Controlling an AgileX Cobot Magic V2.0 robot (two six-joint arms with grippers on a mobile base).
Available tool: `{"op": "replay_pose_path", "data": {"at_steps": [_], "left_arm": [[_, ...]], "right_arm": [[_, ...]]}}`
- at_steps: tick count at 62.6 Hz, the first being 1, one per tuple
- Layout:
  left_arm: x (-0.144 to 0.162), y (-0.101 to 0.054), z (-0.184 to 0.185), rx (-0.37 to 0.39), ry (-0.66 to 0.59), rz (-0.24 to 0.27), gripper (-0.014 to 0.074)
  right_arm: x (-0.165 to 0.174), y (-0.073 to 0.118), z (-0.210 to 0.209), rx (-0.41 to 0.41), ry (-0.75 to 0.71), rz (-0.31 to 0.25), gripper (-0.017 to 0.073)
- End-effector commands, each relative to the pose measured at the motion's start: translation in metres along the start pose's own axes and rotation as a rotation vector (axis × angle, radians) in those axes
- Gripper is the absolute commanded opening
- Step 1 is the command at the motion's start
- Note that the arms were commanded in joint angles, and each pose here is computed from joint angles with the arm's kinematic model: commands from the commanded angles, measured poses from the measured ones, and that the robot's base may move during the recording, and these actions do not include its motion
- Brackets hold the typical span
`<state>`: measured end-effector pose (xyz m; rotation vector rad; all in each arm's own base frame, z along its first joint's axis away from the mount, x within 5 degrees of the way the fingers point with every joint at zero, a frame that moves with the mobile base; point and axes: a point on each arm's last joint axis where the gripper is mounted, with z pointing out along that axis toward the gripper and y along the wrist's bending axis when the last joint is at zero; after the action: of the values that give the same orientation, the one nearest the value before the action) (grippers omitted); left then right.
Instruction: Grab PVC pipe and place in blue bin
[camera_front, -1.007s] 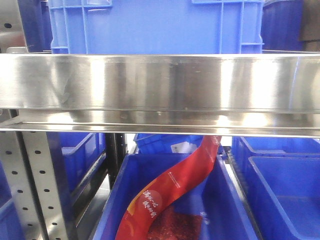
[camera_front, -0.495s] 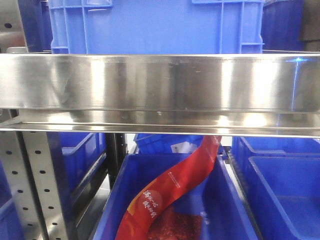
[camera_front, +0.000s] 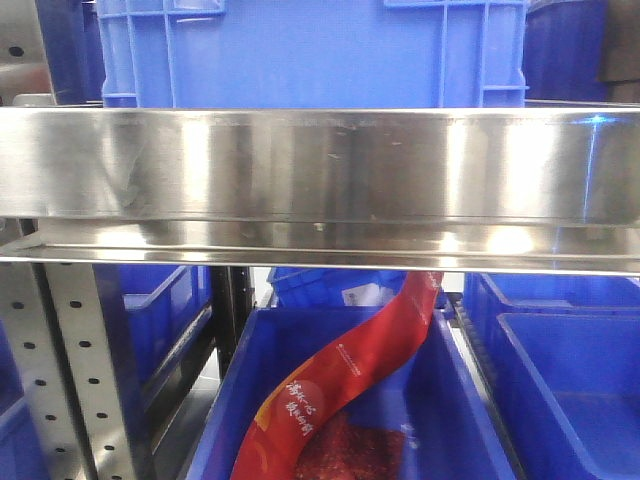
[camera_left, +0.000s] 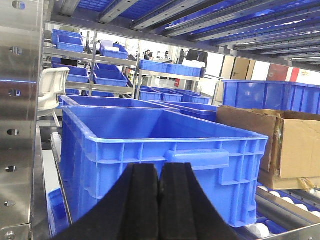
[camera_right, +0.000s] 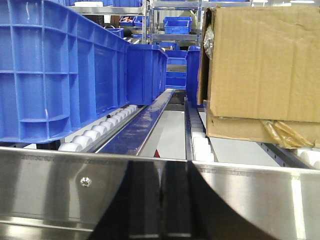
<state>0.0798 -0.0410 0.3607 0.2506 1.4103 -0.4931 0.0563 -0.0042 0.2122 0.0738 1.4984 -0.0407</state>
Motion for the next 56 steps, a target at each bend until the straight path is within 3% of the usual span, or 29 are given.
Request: {"op": "replay_pose_path", "data": {"at_steps": [1, 28, 34, 40, 46, 56], "left_arm": [[-0.002, 0.000, -0.001, 0.005, -0.022, -0.008, -0.0111], [0.001, 0.000, -0.001, 0.003, -0.019, -0.008, -0.0111], [0.011, 0.004, -0.005, -0.030, -0.027, 0.000, -0.0111], [0.029, 0.012, -0.015, -0.103, -0.020, 0.065, -0.0111], [0.058, 0.023, -0.029, -0.212, 0.010, 0.183, -0.0111], [0.098, 0.033, -0.049, -0.352, 0.028, 0.220, -0.0111]], "right_arm": [[-0.001, 0.000, 0.000, 0.001, -0.017, -0.011, -0.0169], [-0.001, 0.000, 0.000, 0.001, -0.017, -0.011, -0.0169], [-0.001, 0.000, 0.000, 0.001, -0.017, -0.011, -0.0169], [-0.001, 0.000, 0.000, 0.001, -0.017, -0.011, -0.0169], [-0.001, 0.000, 0.000, 0.001, -0.017, -0.011, -0.0169], [-0.001, 0.000, 0.000, 0.001, -0.017, -0.011, -0.0169]]}}
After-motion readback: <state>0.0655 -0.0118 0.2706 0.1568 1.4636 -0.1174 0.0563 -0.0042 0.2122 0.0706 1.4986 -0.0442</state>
